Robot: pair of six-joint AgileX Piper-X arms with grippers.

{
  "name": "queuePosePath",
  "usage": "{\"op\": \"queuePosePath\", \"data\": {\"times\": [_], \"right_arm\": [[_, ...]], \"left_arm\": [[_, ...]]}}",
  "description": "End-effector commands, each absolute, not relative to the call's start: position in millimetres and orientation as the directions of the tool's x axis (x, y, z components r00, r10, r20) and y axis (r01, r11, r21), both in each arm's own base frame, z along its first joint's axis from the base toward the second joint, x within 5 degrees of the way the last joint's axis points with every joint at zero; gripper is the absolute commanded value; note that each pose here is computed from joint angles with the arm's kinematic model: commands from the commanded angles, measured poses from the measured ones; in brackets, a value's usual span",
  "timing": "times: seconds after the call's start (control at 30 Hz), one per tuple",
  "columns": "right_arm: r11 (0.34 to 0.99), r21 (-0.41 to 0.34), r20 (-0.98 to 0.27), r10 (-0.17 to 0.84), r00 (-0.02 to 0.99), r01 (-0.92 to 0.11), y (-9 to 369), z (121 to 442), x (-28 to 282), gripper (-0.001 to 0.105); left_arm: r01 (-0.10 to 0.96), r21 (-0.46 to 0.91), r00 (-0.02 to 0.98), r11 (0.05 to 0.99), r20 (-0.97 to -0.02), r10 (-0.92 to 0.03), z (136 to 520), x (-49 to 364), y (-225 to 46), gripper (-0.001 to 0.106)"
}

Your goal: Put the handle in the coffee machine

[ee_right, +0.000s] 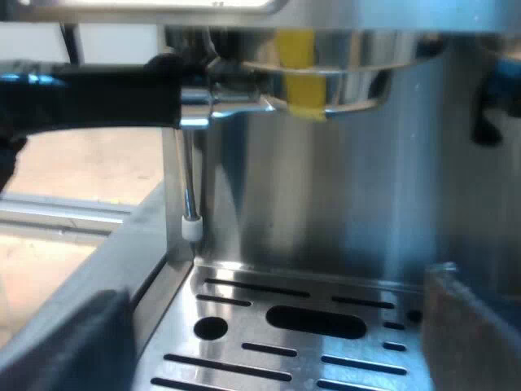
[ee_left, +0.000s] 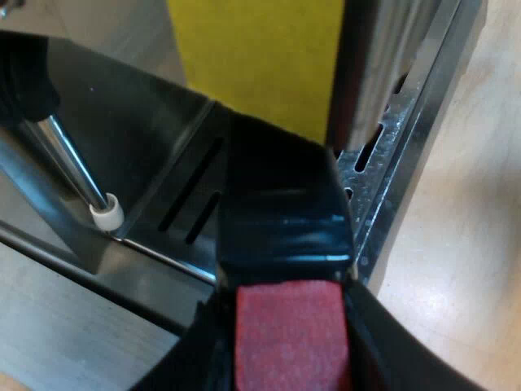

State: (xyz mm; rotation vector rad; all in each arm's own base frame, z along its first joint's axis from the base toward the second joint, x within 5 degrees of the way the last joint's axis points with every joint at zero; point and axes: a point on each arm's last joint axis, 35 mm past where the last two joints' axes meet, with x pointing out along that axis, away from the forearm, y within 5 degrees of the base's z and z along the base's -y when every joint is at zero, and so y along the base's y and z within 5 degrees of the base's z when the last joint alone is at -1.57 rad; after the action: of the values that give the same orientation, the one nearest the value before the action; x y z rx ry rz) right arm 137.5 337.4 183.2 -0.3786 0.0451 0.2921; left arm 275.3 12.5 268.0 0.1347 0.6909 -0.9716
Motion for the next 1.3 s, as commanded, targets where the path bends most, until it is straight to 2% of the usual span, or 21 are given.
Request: {"op": "queuePosePath", "data": {"times": [0.03, 0.4, 0.57, 0.63, 0.77, 0.87, 0.97, 1.1, 1.3], "right_arm": [[0.862, -0.379, -0.133, 0.309, 0.942, -0.336, 334, 179, 149, 0.044], [0.862, -0.355, -0.158, 0.327, 0.932, -0.362, 315, 177, 193, 0.042], [0.858, -0.367, -0.172, 0.316, 0.933, -0.359, 317, 163, 196, 0.042], [0.868, -0.360, -0.159, 0.304, 0.939, -0.342, 319, 155, 197, 0.042], [0.912, -0.293, -0.066, 0.280, 0.958, -0.287, 323, 147, 204, 0.042], [0.905, -0.317, -0.055, 0.282, 0.958, -0.284, 332, 140, 210, 0.041], [0.913, -0.304, -0.033, 0.276, 0.961, -0.273, 346, 142, 218, 0.041], [0.938, -0.302, -0.008, 0.173, 0.985, -0.168, 361, 142, 230, 0.041], [0.950, -0.279, 0.011, 0.148, 0.989, -0.139, 369, 143, 247, 0.041]], "left_arm": [[0.849, -0.219, 0.356, 0.481, -0.435, -0.827, 291, 272, 10, 0.000], [0.844, -0.238, 0.349, 0.482, -0.439, -0.828, 290, 271, 9, 0.000], [0.844, -0.238, 0.349, 0.482, -0.439, -0.828, 290, 271, 9, 0.000], [0.844, -0.238, 0.349, 0.482, -0.439, -0.828, 290, 271, 9, 0.000], [0.844, -0.238, 0.349, 0.482, -0.439, -0.828, 290, 271, 9, 0.000], [0.844, -0.238, 0.349, 0.482, -0.439, -0.828, 290, 271, 9, 0.000], [0.843, -0.237, 0.350, 0.483, -0.440, -0.827, 290, 271, 9, 0.000], [0.843, -0.237, 0.349, 0.482, -0.440, -0.827, 290, 271, 9, 0.000], [0.840, -0.251, 0.343, 0.482, -0.443, -0.828, 290, 270, 9, 0.000]]}}
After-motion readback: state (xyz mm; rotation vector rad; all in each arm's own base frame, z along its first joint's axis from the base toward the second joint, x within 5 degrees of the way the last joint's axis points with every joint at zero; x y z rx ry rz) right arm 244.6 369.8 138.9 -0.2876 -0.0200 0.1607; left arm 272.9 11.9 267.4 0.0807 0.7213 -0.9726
